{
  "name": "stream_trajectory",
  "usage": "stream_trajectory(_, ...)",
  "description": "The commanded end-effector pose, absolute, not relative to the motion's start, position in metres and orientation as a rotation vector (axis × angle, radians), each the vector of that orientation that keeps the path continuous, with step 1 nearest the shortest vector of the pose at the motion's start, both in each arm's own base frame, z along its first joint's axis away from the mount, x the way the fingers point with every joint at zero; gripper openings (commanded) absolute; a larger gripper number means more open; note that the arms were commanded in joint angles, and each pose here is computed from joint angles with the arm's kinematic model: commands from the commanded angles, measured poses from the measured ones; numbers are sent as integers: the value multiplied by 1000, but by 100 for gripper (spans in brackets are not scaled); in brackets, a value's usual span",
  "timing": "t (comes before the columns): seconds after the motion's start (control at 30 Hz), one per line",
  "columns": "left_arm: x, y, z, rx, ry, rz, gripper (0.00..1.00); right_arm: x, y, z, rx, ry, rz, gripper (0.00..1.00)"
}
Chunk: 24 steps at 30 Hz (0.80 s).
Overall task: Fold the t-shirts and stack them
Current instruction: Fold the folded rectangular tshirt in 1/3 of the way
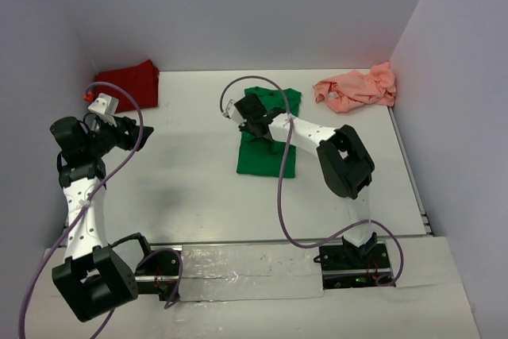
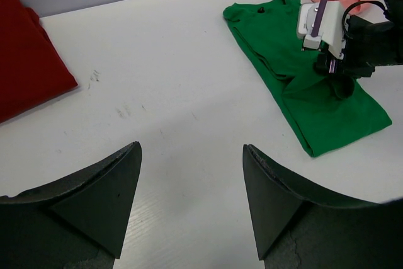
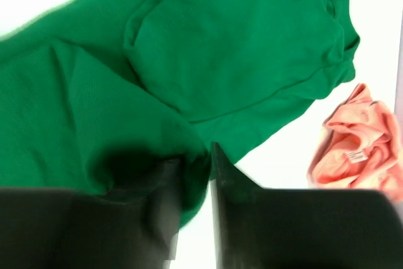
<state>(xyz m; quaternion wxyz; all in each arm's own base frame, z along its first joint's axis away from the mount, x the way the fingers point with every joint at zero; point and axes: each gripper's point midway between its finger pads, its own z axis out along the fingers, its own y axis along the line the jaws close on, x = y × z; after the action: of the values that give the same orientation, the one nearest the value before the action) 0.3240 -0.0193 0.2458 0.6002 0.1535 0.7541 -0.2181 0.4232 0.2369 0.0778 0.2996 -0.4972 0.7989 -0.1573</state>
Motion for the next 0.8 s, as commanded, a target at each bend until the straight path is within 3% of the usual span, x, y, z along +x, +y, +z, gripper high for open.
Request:
stream_trajectory(0.0,324,-22,256,405,1707,-505,75,446,254,97,-1216,2024,-446,41)
stream_trajectory(0.03,324,-22,255,403,1709,-503,75,450,252,99,-1196,2007,-470,53)
stream_trajectory(0.1,323,-22,255,405,1708,-505,75,464,246,113,-1079,1931,-562,56)
stream_trajectory(0.3,322,-24,255,415,1707,-507,75,487,218,176,-702,1725,-789,57)
stream_trajectory(0.37,321,-24,255,414,1705,-502,75,481,216,180,-729,1732,-791,56)
stream_trajectory(0.4,321,-23,255,413,1705,-499,75,478,215,178,-745,1754,-784,54)
stream_trajectory(0.47,320,-23,256,415,1702,-493,75,471,223,185,-712,1808,-654,27)
stream_trajectory(0.5,320,-23,255,416,1701,-495,75,462,220,176,-756,1862,-643,0)
stream_trajectory(0.77,320,-24,254,416,1705,-506,75,387,253,180,-964,1976,-254,0)
